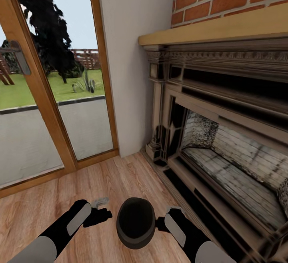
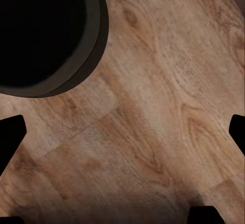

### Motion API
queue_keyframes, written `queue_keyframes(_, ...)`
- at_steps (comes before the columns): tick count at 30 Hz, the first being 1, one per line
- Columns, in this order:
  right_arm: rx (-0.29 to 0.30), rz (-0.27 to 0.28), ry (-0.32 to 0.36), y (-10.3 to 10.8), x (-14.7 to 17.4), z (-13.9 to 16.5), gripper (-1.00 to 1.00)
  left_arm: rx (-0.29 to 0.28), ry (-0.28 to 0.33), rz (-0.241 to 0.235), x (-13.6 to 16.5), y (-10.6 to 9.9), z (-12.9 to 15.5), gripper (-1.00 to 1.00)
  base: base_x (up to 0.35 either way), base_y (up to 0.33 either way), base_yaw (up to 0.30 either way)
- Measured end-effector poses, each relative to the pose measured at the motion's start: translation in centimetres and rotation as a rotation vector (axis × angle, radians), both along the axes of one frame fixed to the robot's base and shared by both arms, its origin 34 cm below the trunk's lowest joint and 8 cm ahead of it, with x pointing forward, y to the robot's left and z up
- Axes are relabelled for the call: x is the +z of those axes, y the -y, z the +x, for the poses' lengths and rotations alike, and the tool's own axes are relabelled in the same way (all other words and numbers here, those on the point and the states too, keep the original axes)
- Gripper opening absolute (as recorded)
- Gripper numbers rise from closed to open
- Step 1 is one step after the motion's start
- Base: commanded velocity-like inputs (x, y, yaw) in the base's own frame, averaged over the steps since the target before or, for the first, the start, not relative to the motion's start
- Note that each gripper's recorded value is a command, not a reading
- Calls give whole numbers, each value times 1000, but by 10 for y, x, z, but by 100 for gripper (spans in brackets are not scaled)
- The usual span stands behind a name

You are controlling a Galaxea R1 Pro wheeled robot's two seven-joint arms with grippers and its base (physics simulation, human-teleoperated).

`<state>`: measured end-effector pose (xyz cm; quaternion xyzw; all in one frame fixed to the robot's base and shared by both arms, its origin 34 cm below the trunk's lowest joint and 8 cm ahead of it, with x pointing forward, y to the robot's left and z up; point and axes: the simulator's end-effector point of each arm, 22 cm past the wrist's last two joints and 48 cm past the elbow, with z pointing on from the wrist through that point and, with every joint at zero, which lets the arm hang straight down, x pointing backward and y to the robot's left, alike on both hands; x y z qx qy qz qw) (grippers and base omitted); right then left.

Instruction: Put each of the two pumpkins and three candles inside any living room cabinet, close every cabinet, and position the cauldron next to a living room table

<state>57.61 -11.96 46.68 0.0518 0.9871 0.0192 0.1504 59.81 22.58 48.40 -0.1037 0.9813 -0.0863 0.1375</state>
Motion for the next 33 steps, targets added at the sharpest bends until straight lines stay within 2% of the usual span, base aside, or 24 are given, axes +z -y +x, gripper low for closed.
queue_keyframes(10, 1, 44, 35, -10, 9, 14, 100, -6, 3, -14, 1, 6, 0, 100, 12, 0, 0)
queue_keyframes(13, -5, 58, 59, -13, 19, 28, 100, -15, 5, -25, 1, 15, 0, 100, 2, 0, 0)
queue_keyframes(20, -9, 68, 61, -14, 21, 31, 100, -28, 5, -45, 2, 34, -1, 100, 47, 0, 0)
queue_keyframes(33, -8, 68, 63, -14, 22, 32, 100, -26, 4, -43, 2, 32, -1, 100, 120, 0, 0)
